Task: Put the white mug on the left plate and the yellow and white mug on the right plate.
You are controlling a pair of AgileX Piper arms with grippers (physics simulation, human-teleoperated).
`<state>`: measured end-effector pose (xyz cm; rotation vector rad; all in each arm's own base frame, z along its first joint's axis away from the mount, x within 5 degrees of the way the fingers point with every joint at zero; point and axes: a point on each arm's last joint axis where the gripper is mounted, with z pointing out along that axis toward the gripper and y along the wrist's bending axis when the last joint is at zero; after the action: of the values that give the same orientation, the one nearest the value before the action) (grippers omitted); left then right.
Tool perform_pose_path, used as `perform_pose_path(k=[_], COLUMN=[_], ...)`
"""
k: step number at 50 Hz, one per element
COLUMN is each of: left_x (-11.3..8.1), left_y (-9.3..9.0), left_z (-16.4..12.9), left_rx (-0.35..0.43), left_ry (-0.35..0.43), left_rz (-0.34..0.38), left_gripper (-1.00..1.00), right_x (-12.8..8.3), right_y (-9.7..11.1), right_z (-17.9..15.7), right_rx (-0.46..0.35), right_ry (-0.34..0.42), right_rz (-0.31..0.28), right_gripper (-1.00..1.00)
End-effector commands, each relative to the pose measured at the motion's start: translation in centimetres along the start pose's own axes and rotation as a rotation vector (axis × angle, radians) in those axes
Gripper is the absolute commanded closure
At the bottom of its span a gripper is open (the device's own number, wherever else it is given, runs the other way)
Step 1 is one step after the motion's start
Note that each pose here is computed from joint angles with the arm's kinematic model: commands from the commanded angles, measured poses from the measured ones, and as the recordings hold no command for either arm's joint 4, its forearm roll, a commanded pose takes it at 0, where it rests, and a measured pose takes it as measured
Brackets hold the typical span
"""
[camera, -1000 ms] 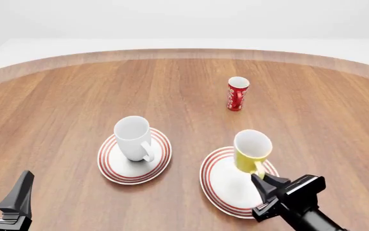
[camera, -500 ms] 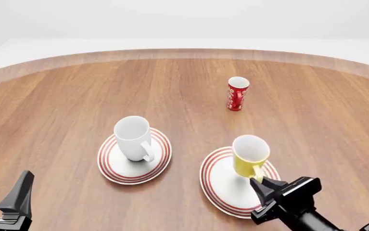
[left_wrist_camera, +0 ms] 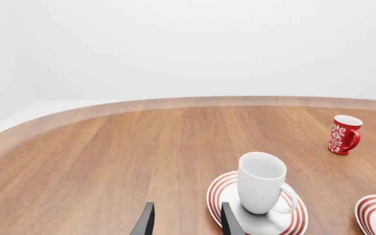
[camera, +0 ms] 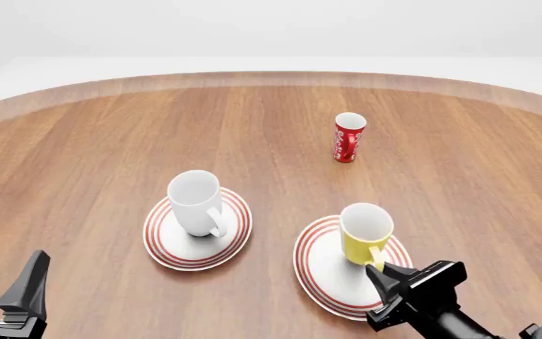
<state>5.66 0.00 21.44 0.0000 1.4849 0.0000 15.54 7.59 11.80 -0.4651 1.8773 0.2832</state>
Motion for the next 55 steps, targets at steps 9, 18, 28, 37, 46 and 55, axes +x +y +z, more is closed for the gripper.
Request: perform_pose_path(k=[9,18,28,37,46,55], left_x=[0.0,0.0,0.0,0.0,0.0,0.0], left_y=[0.0,0.0,0.0,0.0,0.0,0.0], left_z=[0.0,0.0,0.0,0.0,0.0,0.0], left_rx=[0.0,0.0,0.0,0.0,0.0,0.0], left_ry=[0.0,0.0,0.0,0.0,0.0,0.0], left_rz=[0.0,0.0,0.0,0.0,0.0,0.0], left_gripper=[-1.0,-1.0,-1.0,-1.0,-1.0,-1.0], right_x=[0.2,0.35,0.58,0.65,0.63,0.51], right_y=[-0.05,0.02,0.07,0.03,0.0,0.04], right_z=[0.38,0.85,0.52,0.36,0.16,-0.08], right_rx=[0.003,-0.001,-0.004,-0.001,0.0,-0.002], right_ry=[0.013,0.024,0.036,0.039,0.038,0.03], right_rz=[-0.001,0.006,0.007,0.013,0.015,0.008], right_gripper=[1.0,1.0,-1.0,-1.0,-1.0,-1.0])
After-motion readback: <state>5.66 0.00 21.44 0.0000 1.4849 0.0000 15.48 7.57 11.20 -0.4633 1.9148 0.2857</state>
